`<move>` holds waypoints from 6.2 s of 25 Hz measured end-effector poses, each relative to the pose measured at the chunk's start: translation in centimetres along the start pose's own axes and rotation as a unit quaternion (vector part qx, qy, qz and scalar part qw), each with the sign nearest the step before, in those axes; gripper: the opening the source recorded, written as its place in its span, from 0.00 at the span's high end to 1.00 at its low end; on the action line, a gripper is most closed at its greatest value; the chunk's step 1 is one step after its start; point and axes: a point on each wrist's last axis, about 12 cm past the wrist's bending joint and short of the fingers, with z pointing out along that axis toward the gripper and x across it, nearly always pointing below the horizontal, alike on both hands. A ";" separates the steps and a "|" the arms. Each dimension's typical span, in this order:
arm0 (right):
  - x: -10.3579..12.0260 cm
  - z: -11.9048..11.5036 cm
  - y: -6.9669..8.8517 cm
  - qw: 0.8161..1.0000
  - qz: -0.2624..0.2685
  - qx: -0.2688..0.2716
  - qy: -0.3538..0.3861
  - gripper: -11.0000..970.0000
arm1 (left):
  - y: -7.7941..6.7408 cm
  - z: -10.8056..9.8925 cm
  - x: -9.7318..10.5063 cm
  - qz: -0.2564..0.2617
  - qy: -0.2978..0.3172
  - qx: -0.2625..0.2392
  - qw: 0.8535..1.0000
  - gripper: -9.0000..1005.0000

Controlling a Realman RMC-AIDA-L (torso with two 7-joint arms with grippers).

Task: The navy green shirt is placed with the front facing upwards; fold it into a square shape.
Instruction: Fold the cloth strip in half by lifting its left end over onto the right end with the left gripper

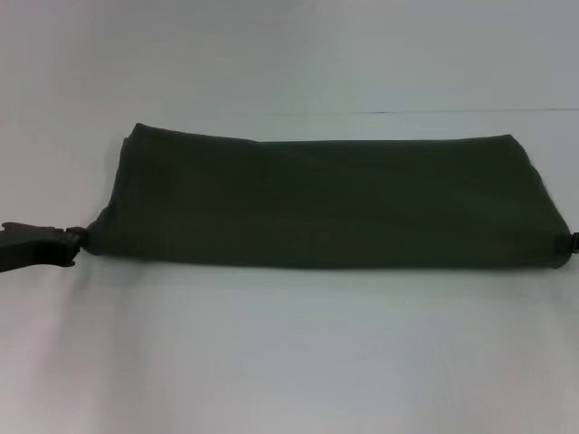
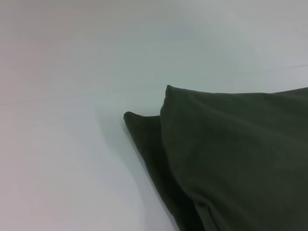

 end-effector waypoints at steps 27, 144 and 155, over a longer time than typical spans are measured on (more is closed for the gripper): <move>-1.9 -4.2 -0.4 0.995 0.008 -0.033 -0.089 0.74 | 0.9 -1.8 -0.8 -0.078 -0.043 -0.003 0.996 0.68; -5.8 -2.1 7.5 0.965 -0.181 -0.188 0.013 0.06 | -1.0 0.8 -0.8 -0.296 0.077 0.079 0.949 0.12; -5.7 -2.1 7.4 0.966 -0.177 -0.188 0.011 0.06 | -1.0 1.2 -0.8 -0.292 0.079 0.069 0.951 0.12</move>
